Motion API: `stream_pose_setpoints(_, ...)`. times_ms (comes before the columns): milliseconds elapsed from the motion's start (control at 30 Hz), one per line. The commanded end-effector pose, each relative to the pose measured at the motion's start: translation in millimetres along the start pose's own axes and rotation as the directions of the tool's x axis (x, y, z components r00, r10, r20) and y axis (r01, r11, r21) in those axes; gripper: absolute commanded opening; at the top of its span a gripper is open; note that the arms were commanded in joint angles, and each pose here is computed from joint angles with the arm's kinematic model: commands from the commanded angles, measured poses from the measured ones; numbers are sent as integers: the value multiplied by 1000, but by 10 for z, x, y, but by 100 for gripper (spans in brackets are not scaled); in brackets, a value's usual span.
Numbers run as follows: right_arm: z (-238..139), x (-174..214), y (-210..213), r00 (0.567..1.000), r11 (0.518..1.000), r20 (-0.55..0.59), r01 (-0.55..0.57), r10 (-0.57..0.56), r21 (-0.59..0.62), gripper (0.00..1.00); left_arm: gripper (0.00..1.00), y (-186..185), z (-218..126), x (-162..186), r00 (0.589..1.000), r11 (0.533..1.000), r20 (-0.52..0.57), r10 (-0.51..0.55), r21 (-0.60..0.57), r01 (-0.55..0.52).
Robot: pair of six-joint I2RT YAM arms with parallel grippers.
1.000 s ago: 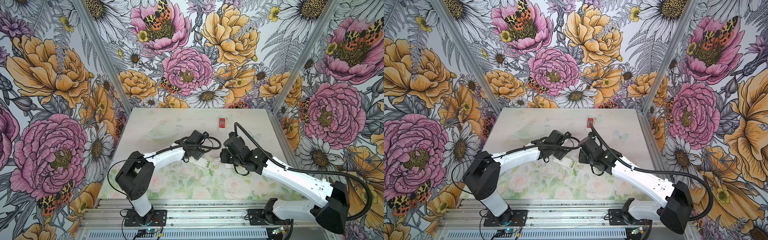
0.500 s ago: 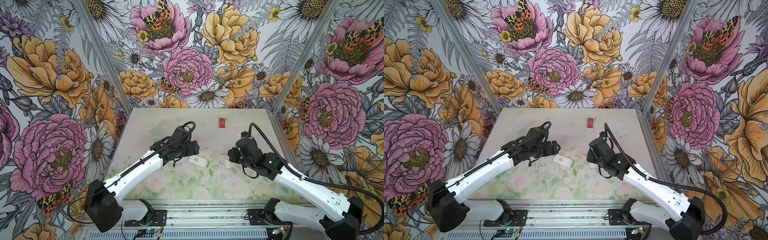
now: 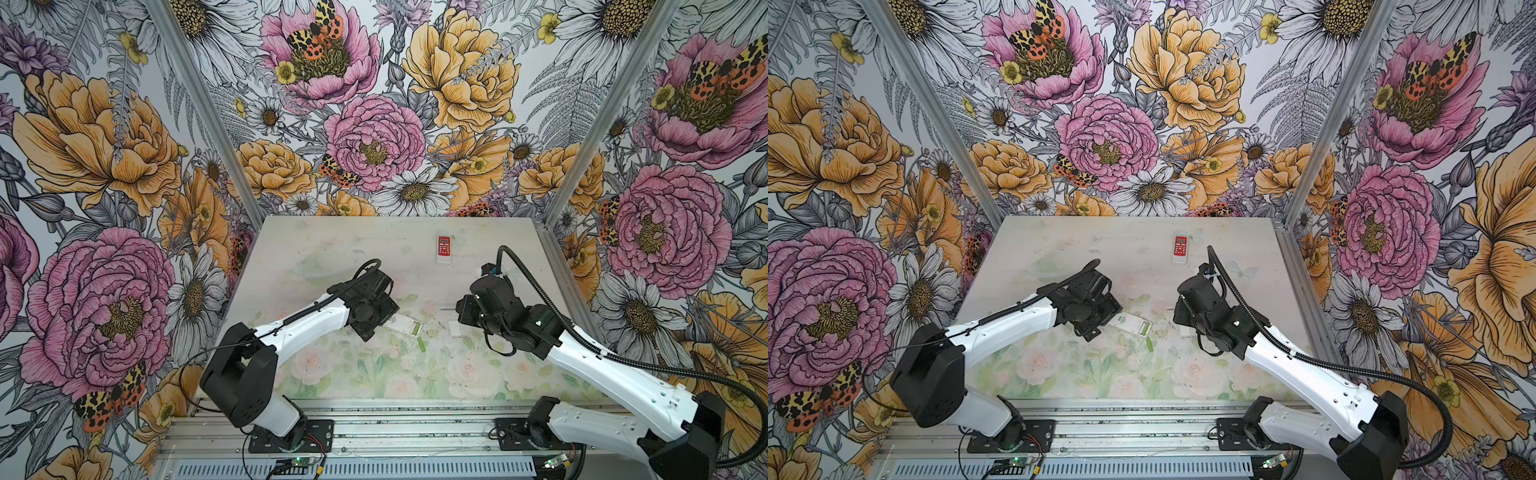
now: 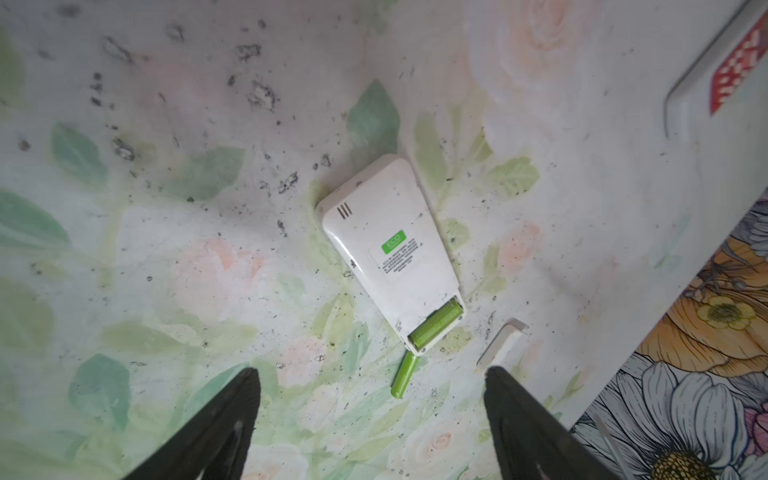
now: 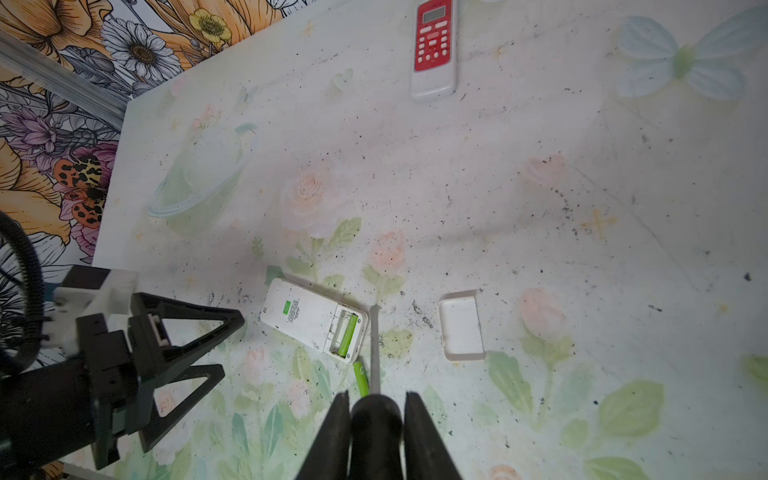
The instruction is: Unload the batteries from the remote control
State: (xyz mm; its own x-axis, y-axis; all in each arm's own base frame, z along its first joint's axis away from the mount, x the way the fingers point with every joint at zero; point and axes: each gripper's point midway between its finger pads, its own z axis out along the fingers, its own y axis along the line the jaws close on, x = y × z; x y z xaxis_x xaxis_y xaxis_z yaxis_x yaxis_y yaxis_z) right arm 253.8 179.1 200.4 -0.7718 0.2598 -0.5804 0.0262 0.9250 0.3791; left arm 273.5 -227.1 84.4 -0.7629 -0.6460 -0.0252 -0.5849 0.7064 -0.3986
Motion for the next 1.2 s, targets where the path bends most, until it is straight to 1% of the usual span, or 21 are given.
stream_pose_setpoints(0,-41,-97,58,1000,1000,23,21,-21,-16,0,85,-180,4,2,999,999,-25,-42,27,42)
stream_pose_setpoints(267,-19,-108,77,1000,999,14,27,-27,-16,0,85,-200,292,-112,999,996,1,33,-78,-33)
stream_pose_setpoints(367,22,-76,110,999,999,-9,30,-30,-23,0,85,-195,384,-152,999,993,0,34,-110,-34)
stream_pose_setpoints(433,34,-64,105,999,999,-14,30,-31,-22,0,85,-242,385,-173,999,992,12,48,-114,-47)
stream_pose_setpoints(467,35,-61,101,1000,999,-13,28,-28,-21,0,85,-191,490,-168,999,988,5,51,-148,-50)
stream_pose_setpoints(600,13,-75,93,1000,999,-4,30,-31,-21,0,84,-154,612,-173,998,981,5,55,-187,-53)
stream_pose_setpoints(833,3,-38,59,1000,999,-7,27,-27,-23,0,82,-162,707,-303,995,971,44,92,-223,-80)
stream_pose_setpoints(967,-14,-34,36,1000,999,-1,30,-30,-22,0,80,-130,744,-353,992,963,44,116,-249,-102)
stream_pose_setpoints(1067,-17,-25,16,1000,999,2,30,-30,-20,0,76,-122,759,-391,987,955,50,154,-264,-135)
stream_pose_setpoints(1167,-1,-3,-18,1000,999,0,30,-30,-10,0,67,-157,790,-424,977,943,39,212,-270,-194)
